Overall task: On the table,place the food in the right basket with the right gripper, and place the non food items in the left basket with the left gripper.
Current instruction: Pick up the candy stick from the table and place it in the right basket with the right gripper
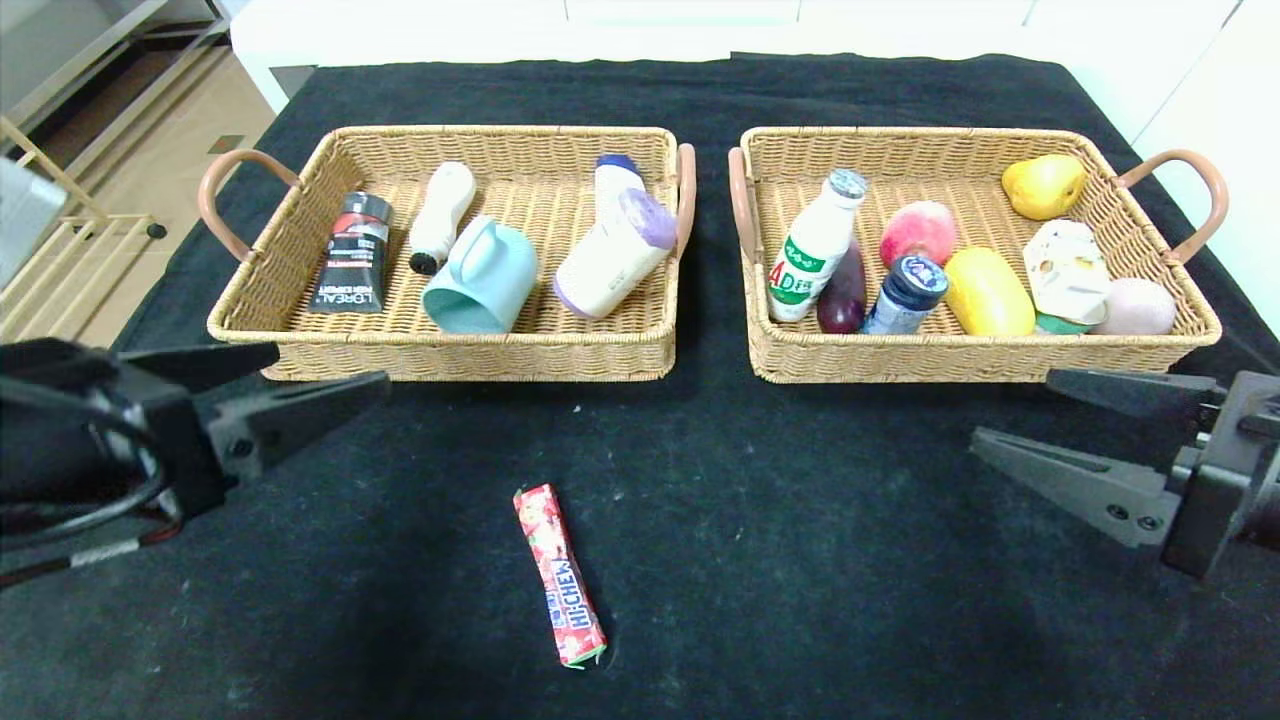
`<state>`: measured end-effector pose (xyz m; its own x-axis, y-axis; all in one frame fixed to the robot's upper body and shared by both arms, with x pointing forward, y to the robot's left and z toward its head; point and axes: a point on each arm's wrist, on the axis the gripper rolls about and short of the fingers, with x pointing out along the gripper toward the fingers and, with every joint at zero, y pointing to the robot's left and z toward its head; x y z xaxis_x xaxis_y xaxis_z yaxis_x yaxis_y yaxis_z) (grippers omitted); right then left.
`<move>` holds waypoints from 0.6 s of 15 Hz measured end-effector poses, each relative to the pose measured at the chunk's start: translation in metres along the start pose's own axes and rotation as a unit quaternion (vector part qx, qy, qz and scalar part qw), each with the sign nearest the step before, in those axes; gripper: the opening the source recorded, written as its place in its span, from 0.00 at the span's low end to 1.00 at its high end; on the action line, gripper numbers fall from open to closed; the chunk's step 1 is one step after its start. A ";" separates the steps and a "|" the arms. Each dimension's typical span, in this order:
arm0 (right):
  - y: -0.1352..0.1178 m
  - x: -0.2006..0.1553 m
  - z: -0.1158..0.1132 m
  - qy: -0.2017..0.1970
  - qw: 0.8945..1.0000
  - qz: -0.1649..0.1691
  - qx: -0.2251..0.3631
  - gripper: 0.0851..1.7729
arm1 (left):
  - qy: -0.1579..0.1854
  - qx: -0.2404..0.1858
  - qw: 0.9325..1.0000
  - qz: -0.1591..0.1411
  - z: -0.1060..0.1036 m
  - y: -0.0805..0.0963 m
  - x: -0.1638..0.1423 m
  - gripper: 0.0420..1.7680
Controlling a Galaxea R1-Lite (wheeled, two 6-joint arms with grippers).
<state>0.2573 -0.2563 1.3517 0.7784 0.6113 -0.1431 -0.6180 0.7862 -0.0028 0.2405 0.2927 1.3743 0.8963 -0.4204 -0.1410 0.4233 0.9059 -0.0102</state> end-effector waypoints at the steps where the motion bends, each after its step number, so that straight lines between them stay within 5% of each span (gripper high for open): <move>1: 0.007 0.004 0.001 0.015 1.000 0.002 0.000 0.96 | -0.003 0.001 1.000 -0.009 -0.005 -0.002 -0.009 0.94; 9: 0.093 0.073 0.002 0.078 0.996 0.005 -0.034 0.96 | -0.024 0.006 1.000 -0.012 -0.006 -0.006 -0.027 0.96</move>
<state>0.2569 -0.1383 1.3430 0.7482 0.5941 -0.2953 -0.6365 0.7684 -0.0668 0.2132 0.2988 1.3723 0.8913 -0.4439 -0.0924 0.4457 0.8952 -0.0009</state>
